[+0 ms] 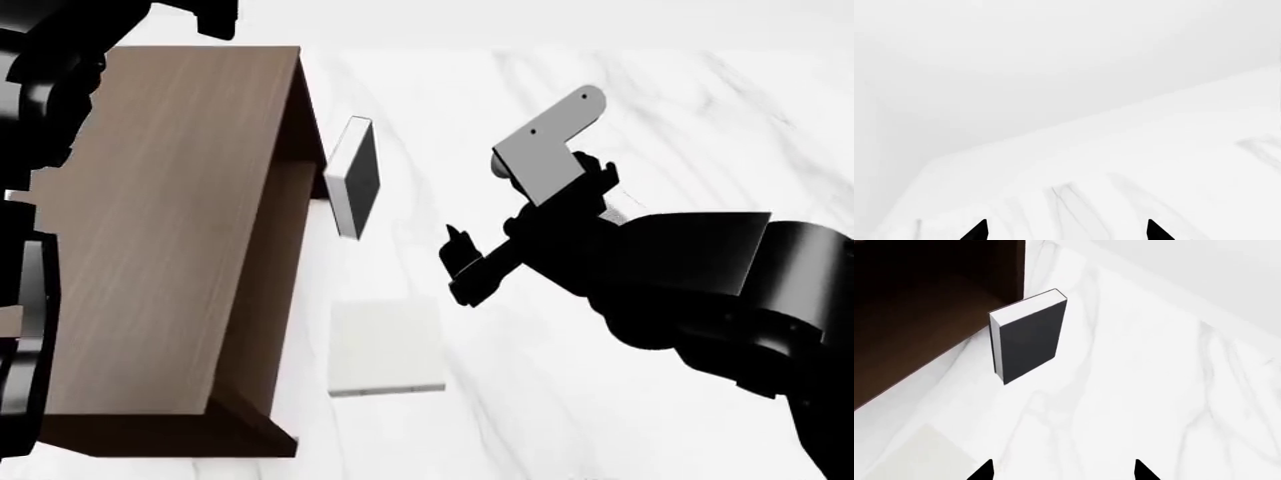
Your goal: Pick up the book on the right and place it under the cabinet shelf.
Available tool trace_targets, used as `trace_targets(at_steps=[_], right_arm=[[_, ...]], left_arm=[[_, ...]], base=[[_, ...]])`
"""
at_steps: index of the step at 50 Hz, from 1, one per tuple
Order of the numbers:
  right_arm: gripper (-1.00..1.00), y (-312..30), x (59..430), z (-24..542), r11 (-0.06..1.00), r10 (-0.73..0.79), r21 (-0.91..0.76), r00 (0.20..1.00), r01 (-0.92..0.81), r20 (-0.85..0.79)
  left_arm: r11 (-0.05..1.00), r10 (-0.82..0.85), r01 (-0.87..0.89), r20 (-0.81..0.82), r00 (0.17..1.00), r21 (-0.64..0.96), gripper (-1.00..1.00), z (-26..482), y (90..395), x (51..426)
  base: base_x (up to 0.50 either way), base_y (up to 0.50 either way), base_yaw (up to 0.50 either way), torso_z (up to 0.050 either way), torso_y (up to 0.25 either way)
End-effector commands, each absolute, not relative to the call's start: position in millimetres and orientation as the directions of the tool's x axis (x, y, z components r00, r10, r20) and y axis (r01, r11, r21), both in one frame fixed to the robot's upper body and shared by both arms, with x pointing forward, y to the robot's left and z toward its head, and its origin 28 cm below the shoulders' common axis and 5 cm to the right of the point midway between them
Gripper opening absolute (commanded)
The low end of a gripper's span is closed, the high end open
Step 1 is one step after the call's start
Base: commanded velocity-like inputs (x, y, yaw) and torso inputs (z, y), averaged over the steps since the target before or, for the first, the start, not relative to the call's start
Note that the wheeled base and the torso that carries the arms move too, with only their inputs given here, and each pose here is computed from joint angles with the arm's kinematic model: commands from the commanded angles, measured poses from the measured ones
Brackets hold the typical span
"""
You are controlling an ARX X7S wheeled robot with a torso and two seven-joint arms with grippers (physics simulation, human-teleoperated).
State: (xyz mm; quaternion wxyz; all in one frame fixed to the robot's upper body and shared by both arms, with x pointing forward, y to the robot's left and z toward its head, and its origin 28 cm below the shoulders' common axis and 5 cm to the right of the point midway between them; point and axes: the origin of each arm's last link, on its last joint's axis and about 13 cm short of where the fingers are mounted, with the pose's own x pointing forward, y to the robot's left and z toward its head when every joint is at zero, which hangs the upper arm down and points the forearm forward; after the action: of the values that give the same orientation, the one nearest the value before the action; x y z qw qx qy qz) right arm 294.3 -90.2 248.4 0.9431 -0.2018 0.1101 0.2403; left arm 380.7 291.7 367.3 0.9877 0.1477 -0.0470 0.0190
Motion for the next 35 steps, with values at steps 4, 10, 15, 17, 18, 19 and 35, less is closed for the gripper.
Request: trace_targets(at_steps=[4,10,15,17,18,19,35], right_arm=[[1.00,-91.6,294.1,243.8,0.800,0.405,-0.339,0.863,-0.495,-0.303],[1.00,-93.6,294.4,233.0,0.775,0.383,-0.429,0.885,-0.464,-0.264],[1.00,-94.7,292.3,212.0,0.748,0.372,-0.495,0.897,-0.443,-0.240],[1.00,-95.3,292.0,203.6,0.740,0.362,-0.521,0.904,-0.426,-0.226],[1.00,-95.7,291.7,197.9,0.737,0.359,-0.527,0.906,-0.423,-0.225],[1.00,-95.9,291.4,193.2,0.737,0.357,-0.529,0.907,-0.420,-0.223],[1.00,-96.8,292.2,145.2,0.754,0.330,-0.535,0.924,-0.381,-0.193]], left_arm=[[0.958,0.026,-0.053,0.101,0.995,0.282,1.00,367.2,291.8,380.9],[0.959,0.027,-0.054,0.100,0.995,0.279,1.00,367.4,292.3,380.3],[0.959,0.031,-0.058,0.099,0.995,0.277,1.00,367.0,293.5,380.1],[0.959,0.033,-0.059,0.099,0.995,0.277,1.00,366.9,293.7,380.3],[0.959,0.034,-0.060,0.099,0.995,0.277,1.00,367.0,293.9,380.4],[0.959,0.034,-0.061,0.099,0.994,0.278,1.00,367.1,294.0,380.4],[0.957,0.033,-0.060,0.099,0.995,0.285,1.00,368.3,293.0,381.0]], base=[[0.00,0.00,0.00,0.000,-0.047],[0.00,0.00,0.00,0.000,0.000],[0.00,0.00,0.00,0.000,0.000],[0.00,0.00,0.00,0.000,0.000],[0.00,0.00,0.00,0.000,0.000],[0.00,0.00,0.00,0.000,0.000],[0.00,0.00,0.00,0.000,0.000]])
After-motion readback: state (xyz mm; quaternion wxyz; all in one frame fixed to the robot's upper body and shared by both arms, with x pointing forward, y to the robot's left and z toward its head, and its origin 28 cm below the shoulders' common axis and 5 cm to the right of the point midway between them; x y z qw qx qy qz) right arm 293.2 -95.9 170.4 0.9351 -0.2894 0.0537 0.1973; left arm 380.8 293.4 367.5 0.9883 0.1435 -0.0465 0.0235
